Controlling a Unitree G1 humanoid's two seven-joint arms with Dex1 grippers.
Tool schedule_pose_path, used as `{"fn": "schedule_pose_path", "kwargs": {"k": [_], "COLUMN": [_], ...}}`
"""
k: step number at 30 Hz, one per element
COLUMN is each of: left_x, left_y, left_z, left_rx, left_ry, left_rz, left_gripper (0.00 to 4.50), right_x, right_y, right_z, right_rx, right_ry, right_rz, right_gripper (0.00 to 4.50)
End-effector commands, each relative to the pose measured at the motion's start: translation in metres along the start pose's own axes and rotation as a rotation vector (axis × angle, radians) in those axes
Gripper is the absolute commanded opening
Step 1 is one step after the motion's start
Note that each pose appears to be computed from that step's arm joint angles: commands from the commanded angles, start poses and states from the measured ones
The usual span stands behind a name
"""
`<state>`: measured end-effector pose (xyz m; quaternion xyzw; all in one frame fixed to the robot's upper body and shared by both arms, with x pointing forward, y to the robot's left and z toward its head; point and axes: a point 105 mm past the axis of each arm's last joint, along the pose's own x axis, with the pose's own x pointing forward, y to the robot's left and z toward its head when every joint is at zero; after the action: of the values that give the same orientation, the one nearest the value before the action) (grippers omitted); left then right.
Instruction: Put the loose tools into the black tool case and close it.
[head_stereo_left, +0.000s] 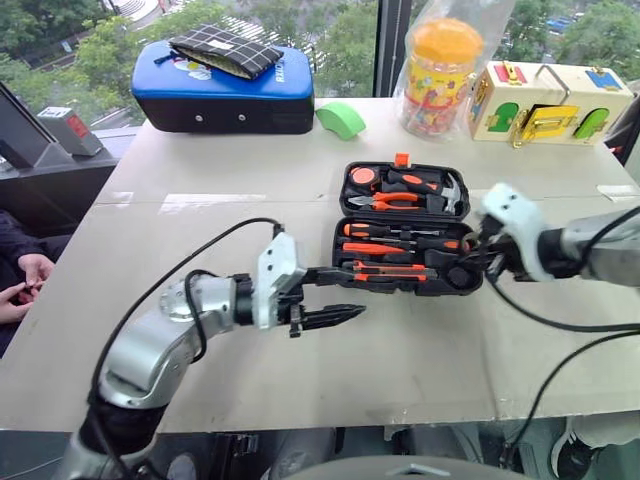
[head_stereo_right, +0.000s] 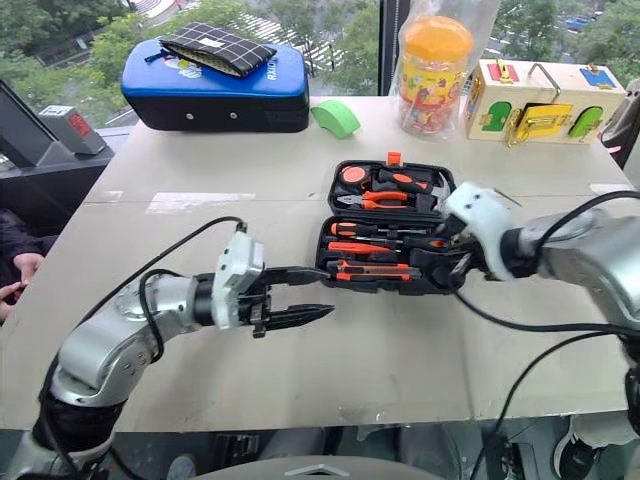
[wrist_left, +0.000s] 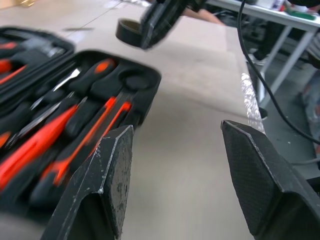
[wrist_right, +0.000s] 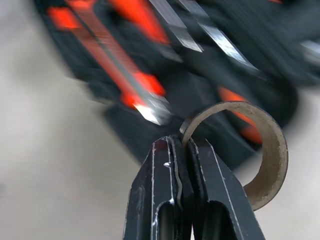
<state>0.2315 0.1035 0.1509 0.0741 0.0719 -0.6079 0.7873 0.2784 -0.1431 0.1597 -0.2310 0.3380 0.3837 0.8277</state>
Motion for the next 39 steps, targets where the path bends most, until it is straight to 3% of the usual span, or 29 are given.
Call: {"fn": "schedule_pose_path", "kwargs": {"k": [1,7,19,22,26,31,37,39], "left_x": [-0.010,-0.012,-0.018,-0.018,-0.020,-0.021,-0.011,-0.002], "left_y": [-0.006,-0.006,0.002,0.003,0.009,0.032,0.084,0.099], "left_z": [0.015,0.016,0.011,0.010,0.006,-0.002,-0.001,0.004], "left_rx": [0.075,0.091,0.118,0.104,0.076,-0.007,-0.163,-0.229], "left_ry": [-0.022,-0.021,0.005,0.003,0.014,0.025,0.011,-0.004], "left_rz": [-0.008,0.013,0.083,0.098,0.127,0.224,0.499,0.549], "left_gripper": [2.85,2.85,2.85,2.85,2.85,2.85,2.85,2.85], "right_x": [0.005,0.018,0.037,0.034,0.018,-0.008,-0.017,-0.013], "right_y": [-0.003,-0.011,-0.011,-0.008,0.002,0.004,-0.057,-0.076], "right_z": [-0.003,-0.027,-0.043,-0.041,-0.019,0.002,0.021,0.013], "right_rx": [-0.048,-0.031,0.044,0.011,-0.023,-0.003,0.193,0.280], "right_ry": [0.028,0.102,0.129,0.121,0.014,-0.149,-0.352,-0.321], "right_rz": [-0.058,-0.070,0.067,0.093,0.156,0.196,-0.155,-0.253], "right_gripper": [0.05,0.05,0.05,0.78,2.51,2.51,2.51,2.51]}}
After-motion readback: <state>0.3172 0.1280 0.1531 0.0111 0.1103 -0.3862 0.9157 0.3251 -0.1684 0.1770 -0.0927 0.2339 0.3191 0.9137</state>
